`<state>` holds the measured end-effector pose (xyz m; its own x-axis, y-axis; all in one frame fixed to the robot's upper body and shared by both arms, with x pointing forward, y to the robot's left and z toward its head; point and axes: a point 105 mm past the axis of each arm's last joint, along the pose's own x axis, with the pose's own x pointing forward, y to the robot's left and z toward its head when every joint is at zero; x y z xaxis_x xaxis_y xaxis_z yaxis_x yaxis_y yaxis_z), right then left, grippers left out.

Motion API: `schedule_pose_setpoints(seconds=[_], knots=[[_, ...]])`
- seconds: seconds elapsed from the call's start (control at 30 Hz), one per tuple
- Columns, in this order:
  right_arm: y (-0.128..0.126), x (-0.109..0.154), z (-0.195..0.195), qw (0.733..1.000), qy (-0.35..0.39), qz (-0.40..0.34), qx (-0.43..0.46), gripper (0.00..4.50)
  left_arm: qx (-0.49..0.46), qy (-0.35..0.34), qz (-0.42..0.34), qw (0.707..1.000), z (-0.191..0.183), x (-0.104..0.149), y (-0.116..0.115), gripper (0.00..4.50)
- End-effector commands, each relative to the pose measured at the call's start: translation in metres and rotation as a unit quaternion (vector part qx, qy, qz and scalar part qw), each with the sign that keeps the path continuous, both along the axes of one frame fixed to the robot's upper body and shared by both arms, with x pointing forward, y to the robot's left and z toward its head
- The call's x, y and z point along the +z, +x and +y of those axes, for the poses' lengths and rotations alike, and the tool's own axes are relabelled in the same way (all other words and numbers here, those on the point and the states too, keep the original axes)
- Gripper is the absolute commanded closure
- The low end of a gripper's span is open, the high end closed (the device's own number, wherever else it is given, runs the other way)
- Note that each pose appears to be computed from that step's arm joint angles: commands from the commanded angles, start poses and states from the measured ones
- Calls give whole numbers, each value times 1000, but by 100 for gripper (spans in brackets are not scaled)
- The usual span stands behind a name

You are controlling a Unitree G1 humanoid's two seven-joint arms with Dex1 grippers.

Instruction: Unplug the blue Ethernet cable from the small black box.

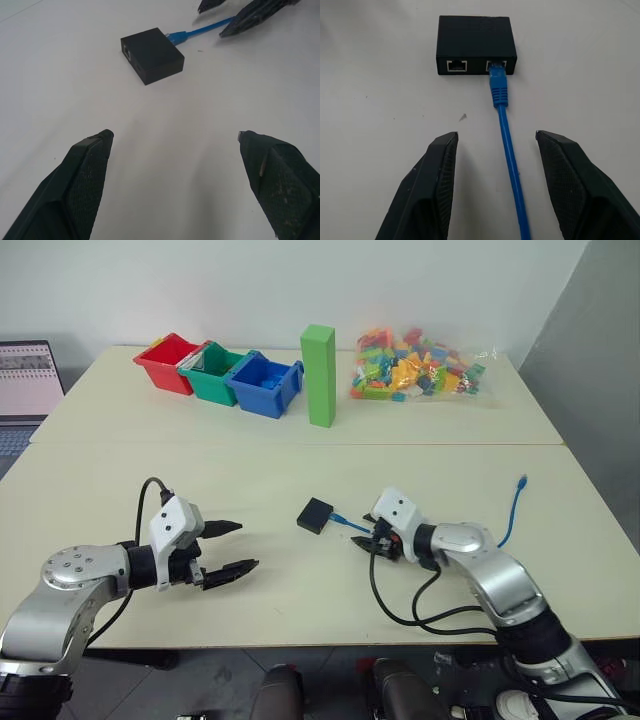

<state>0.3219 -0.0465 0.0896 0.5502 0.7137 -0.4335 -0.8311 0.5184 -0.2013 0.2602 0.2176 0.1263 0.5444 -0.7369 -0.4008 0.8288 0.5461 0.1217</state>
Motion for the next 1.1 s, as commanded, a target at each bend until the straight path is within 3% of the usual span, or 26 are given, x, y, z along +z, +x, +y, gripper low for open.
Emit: schedule_pose_setpoints(seconds=[0.03, 0.3, 0.4, 0.63, 0.73, 0.97, 1.1], knots=[[8, 4, 14, 1000, 9, -12, 7, 186, -31, -6, -13, 999, -10, 12, -8, 25], [25, -6, 31, 1000, 14, 8, 6, 186, -71, -17, -6, 997, -24, 19, -19, 25], [25, -6, 32, 1000, 8, 7, 11, 238, -61, -18, -7, 998, -22, 19, -15, 25], [22, 1, 32, 998, -26, -41, 44, 416, -17, -48, 1, 999, -14, 19, -4, 25], [21, 16, 36, 992, -40, -102, 69, 436, 1, -75, 21, 997, -11, 18, 1, 25], [8, 64, 52, 946, -48, -275, 164, 436, 11, -215, 131, 968, -20, 29, 3, 25], [-23, 93, 66, 885, -41, -375, 272, 436, -1, -264, 173, 949, -32, 34, 3, 25]])
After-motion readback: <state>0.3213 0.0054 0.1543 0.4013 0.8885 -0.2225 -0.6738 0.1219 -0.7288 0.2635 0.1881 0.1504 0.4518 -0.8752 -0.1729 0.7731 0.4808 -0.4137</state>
